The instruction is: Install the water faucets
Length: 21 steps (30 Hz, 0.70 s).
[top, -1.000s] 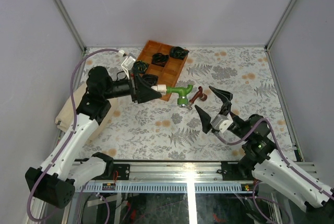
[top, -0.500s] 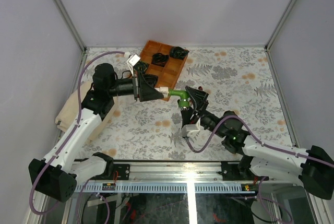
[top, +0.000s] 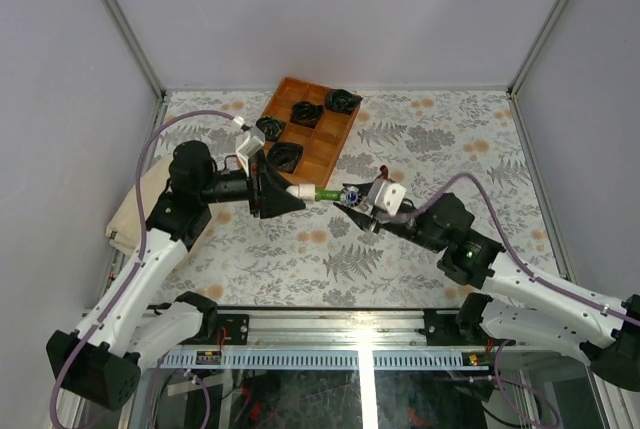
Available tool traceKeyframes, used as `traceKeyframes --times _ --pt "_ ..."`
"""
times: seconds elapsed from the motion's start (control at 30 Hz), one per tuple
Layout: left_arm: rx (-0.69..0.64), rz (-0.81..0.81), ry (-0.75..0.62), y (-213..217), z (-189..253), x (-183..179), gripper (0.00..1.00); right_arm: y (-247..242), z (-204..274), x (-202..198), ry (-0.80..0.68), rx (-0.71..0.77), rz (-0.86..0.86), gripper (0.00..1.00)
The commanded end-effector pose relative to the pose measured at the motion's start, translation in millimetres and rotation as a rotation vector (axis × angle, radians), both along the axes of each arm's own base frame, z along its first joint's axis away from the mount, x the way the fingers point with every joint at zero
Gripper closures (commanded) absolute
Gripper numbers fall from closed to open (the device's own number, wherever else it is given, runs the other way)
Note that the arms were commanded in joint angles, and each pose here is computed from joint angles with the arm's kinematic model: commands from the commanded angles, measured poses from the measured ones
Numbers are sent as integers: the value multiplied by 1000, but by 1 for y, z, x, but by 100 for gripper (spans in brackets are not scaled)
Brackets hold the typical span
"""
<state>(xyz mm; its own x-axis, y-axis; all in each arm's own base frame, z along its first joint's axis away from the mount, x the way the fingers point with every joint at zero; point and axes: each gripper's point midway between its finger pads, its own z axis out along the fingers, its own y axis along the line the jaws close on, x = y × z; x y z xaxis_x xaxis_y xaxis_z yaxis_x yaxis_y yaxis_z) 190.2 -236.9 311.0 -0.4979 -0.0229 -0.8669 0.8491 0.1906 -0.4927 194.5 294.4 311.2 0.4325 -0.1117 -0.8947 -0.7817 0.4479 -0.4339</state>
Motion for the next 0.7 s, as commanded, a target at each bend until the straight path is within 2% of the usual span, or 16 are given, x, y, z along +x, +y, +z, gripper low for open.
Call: traceKeyframes --times 0.0,0.17,0.27,0.3,0.4,0.47,0.53,0.6,0.67 --pt "46 -70 -433 7 -14 -9 100 19 30 -29 634 252 172 80" --pt "109 -98 -782 13 -31 -19 100 22 38 -45 1232 384 516 78" --pt "122 -76 -903 15 -28 -22 100 20 27 -44 1593 504 598 67" --pt "122 -71 -927 16 -24 -23 100 16 30 -51 1636 535 678 64" --pt "120 -61 -972 17 -17 -25 100 0 27 -57 1878 697 832 35" --pt "114 -59 -977 18 -12 -27 100 -7 21 -58 1934 747 846 29" --pt "98 -47 -962 18 -4 -29 100 -8 17 -62 1847 738 815 24" --pt "73 -35 -928 17 4 -30 100 -4 10 -65 1770 664 744 20" --pt "51 -5 -875 17 13 -29 100 2 -4 -60 1683 596 602 16"
